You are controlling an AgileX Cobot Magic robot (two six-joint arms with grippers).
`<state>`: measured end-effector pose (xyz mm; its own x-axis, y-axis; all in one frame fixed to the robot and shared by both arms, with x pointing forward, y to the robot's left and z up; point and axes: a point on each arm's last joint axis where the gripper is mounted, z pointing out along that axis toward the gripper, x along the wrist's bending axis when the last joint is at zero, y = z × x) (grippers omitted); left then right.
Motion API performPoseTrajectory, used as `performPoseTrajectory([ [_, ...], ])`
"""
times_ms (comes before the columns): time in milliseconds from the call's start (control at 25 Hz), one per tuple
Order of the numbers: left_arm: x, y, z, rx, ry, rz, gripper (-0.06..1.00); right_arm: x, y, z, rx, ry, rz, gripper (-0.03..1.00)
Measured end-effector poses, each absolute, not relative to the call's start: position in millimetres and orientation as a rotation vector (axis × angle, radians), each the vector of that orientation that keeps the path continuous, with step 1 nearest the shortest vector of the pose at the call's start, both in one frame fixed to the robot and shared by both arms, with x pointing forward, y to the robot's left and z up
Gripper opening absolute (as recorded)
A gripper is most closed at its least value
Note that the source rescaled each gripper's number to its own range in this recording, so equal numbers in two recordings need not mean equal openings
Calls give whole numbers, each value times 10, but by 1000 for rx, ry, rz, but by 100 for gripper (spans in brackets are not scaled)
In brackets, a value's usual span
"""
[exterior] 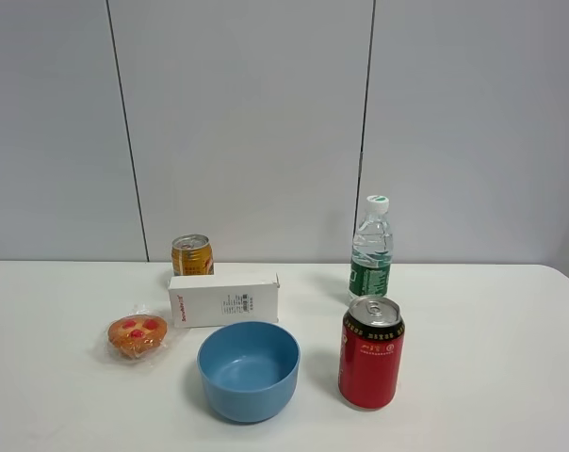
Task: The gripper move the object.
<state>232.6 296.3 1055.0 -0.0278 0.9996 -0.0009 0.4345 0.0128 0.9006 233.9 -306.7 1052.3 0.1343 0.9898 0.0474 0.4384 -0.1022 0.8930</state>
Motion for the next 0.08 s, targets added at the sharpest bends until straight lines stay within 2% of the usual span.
performPoseTrajectory([
  [80, 2326, 2963, 10550, 1514, 1557, 977, 100, 2339, -3067, 10523, 1655, 1404, 920, 98],
])
